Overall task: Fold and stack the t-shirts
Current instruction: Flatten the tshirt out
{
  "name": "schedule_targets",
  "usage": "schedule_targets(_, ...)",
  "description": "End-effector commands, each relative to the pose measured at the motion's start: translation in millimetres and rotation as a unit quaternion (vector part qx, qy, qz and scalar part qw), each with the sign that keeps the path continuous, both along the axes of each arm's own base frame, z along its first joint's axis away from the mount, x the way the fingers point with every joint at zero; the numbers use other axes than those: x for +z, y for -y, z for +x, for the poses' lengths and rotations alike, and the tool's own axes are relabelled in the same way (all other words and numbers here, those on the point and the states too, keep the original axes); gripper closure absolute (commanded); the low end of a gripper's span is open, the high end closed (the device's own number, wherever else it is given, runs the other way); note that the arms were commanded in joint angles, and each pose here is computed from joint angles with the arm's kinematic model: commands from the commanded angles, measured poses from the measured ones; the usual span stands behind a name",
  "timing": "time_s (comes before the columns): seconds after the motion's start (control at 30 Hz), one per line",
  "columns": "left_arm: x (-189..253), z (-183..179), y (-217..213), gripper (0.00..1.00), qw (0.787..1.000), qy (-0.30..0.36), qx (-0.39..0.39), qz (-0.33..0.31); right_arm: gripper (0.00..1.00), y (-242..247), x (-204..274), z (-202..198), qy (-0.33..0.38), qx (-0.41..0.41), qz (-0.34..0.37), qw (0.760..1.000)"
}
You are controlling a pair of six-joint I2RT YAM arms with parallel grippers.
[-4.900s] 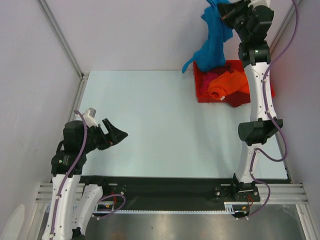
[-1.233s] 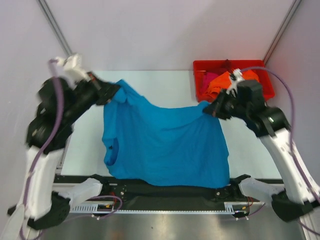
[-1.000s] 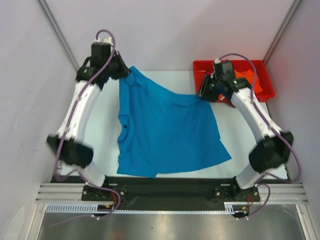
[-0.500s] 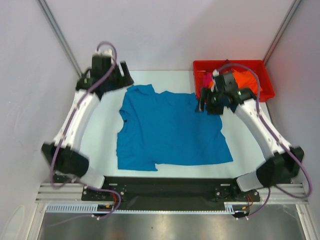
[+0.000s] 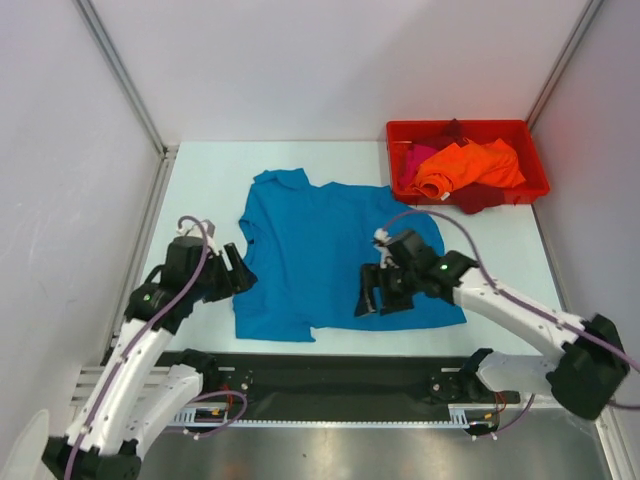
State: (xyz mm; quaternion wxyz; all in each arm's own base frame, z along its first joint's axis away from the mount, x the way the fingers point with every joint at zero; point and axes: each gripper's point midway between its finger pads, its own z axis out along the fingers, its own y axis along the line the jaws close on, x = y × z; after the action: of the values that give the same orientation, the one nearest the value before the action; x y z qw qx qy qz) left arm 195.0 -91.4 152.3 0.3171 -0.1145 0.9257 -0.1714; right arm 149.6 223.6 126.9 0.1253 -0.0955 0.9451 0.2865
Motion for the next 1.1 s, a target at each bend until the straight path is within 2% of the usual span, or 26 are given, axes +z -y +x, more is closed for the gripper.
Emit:
schedule_targets(0.0, 48.6, -2.0, 5.8, 0.24, 0.996, 0.069, 0.010, -0.050, 0.22, -72.7, 8.4, -2.2, 0.023, 0.048, 0.075, 0.996)
schedule_targets(0.13, 67.2, -12.1, 5.3, 0.23, 0.994, 0.083, 0.011, -0.065, 0.23, -117.2, -20.9, -1.0, 0.018, 0.076, 0.069, 0.995)
schedule_targets(0.2, 72.5, -17.9, 4.4, 0.23, 0.994, 0.090, 0.009, -0.068, 0.27, -129.9, -41.3, -1.1, 0.000, 0.085, 0.054, 0.995)
schedule_targets(0.23, 70.9, -22.9, 3.1, 0.23, 0.994, 0.084, 0.008, -0.066, 0.34, -142.4, -38.8, -2.1, 0.001, 0.094, 0.059, 0.994)
schedule_targets(0.33, 71.2, -34.9, -3.0, 0.22, 0.995, 0.085, 0.010, -0.059, 0.40, -164.4, -49.6, -5.3, -0.006, 0.114, 0.051, 0.992)
schedule_targets(0.4, 73.9, -39.6, -7.8, 0.21, 0.994, 0.090, 0.016, -0.054, 0.41, -169.3, -62.0, -9.0, -0.007, 0.114, 0.035, 0.993)
schedule_targets(0.67, 84.0, -49.0, -13.2, 0.19, 0.994, 0.096, 0.014, -0.045, 0.44, -181.3, -80.1, -23.4, -0.042, 0.114, 0.042, 0.992)
schedule_targets(0.7, 83.9, -48.9, -13.5, 0.19, 0.995, 0.094, 0.014, -0.043, 0.47, -185.2, -78.8, -23.7, -0.042, 0.117, 0.049, 0.991)
schedule_targets(0.8, 87.0, -47.5, -13.7, 0.18, 0.994, 0.096, 0.014, -0.042, 0.71, -195.9, -69.2, -18.0, -0.040, 0.121, 0.064, 0.990)
schedule_targets(0.83, 88.1, -47.0, -13.8, 0.18, 0.994, 0.098, 0.013, -0.040, 0.82, -198.9, -63.7, -13.1, -0.038, 0.118, 0.072, 0.990)
schedule_targets(0.9, 88.4, -46.1, -14.5, 0.18, 0.995, 0.095, 0.013, -0.036, 0.88, -206.7, -42.1, -2.0, -0.042, 0.109, 0.103, 0.988)
schedule_targets(0.93, 88.5, -45.0, -15.2, 0.18, 0.995, 0.095, 0.013, -0.033, 0.92, -202.7, -33.9, 17.6, -0.043, 0.086, 0.117, 0.988)
schedule_targets(1.0, 87.0, -43.0, -16.0, 0.18, 0.996, 0.089, 0.013, -0.025, 0.94, -198.4, -8.6, 42.1, -0.043, 0.062, 0.157, 0.985)
schedule_targets(1.07, 85.4, -41.2, -14.6, 0.19, 0.996, 0.085, 0.008, -0.024, 0.95, -181.1, 11.9, 85.4, -0.047, 0.013, 0.191, 0.980)
